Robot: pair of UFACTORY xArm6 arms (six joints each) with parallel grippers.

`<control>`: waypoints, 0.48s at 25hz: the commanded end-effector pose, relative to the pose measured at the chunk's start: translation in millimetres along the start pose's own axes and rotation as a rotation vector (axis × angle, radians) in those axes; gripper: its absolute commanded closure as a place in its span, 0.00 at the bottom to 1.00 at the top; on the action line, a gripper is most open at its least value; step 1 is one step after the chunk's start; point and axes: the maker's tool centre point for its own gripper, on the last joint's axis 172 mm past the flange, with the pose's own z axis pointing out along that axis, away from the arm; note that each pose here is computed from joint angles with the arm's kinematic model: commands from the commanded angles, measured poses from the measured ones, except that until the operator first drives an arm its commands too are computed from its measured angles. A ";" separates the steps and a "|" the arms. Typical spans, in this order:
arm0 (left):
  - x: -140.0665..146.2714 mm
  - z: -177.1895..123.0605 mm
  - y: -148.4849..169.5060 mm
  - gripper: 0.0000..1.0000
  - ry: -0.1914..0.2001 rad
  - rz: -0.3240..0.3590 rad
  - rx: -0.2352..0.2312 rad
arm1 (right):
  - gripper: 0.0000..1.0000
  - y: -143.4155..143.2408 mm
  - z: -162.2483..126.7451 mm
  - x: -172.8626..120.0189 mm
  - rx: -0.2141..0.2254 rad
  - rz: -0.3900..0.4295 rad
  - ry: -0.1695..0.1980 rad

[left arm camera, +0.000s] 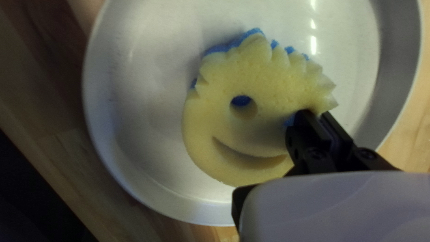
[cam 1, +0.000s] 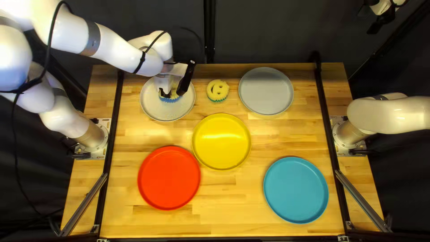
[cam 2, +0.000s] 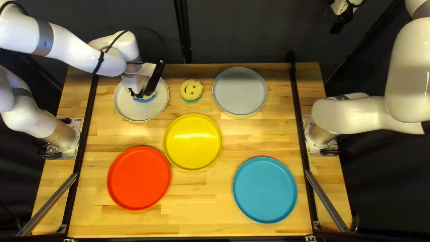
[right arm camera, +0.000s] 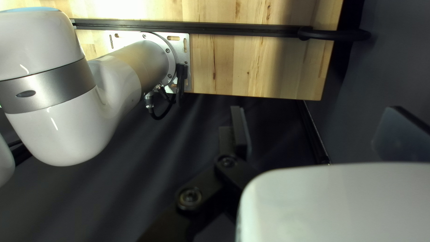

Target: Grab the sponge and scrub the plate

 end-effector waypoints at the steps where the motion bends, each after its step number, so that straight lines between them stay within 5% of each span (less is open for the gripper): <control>1: -9.1 -5.3 6.1 1.00 0.000 -0.004 0.001 | 0.00 0.0 0.0 0.0 0.000 0.000 0.000; 12: -14.6 -4.8 60.1 1.00 0.012 -0.005 -0.015 | 0.00 0.0 0.0 0.0 0.000 0.000 0.000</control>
